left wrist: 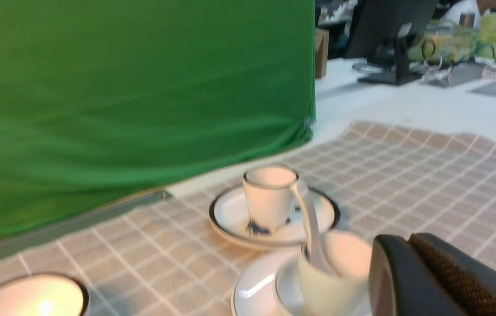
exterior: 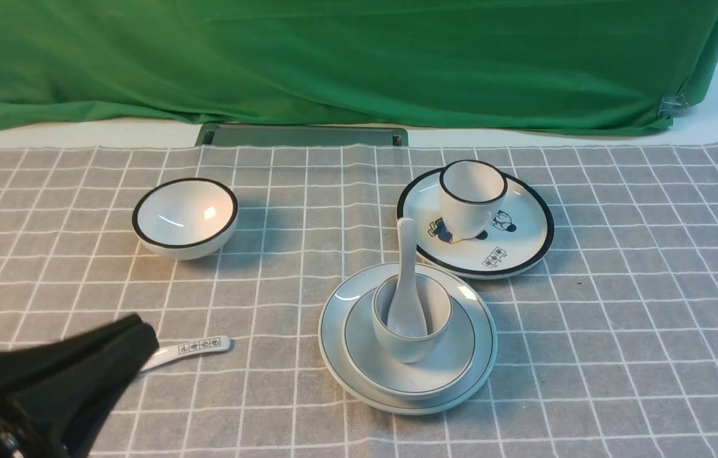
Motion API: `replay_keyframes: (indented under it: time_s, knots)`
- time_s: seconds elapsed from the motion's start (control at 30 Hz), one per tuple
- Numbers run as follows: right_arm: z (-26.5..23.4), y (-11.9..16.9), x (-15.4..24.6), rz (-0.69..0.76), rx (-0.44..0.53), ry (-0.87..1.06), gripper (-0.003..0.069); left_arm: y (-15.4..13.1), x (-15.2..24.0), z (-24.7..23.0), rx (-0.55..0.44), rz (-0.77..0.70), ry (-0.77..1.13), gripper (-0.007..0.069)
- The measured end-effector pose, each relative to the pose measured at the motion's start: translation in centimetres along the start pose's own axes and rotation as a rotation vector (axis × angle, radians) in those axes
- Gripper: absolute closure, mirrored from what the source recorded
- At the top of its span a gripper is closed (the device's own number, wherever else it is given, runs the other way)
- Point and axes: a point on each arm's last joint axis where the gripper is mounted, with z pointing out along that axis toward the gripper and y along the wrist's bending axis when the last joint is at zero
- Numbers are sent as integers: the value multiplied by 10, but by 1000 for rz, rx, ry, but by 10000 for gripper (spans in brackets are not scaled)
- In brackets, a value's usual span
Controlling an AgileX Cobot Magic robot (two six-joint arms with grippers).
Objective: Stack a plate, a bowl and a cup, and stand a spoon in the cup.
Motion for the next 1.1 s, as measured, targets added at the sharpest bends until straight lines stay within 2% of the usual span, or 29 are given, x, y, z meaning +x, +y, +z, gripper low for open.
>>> replay_keyframes:
  time_s: [0.43,0.5,0.53,0.6,0.77,0.9,1.0,1.1]
  knots:
    - [0,-2,0,12,18,-24,593,-2,51,-5,6,-8,149,614]
    - [2,-9,2,35,81,-55,605,-3,56,-6,6,-9,164,614]
    - [3,-17,5,69,157,-106,629,-3,62,-8,7,-10,181,614]
    - [6,-22,11,91,204,-150,636,-3,63,-8,6,-10,188,614]
    - [38,-38,84,145,429,-336,643,-3,65,-8,6,-10,194,614]
    - [72,-40,160,171,567,-294,643,-3,65,-8,6,-10,194,614]
    - [87,-39,190,115,600,-230,643,-3,65,-8,6,-10,194,614]
    - [86,-37,195,87,613,-250,643,-3,65,-8,6,-10,194,614]
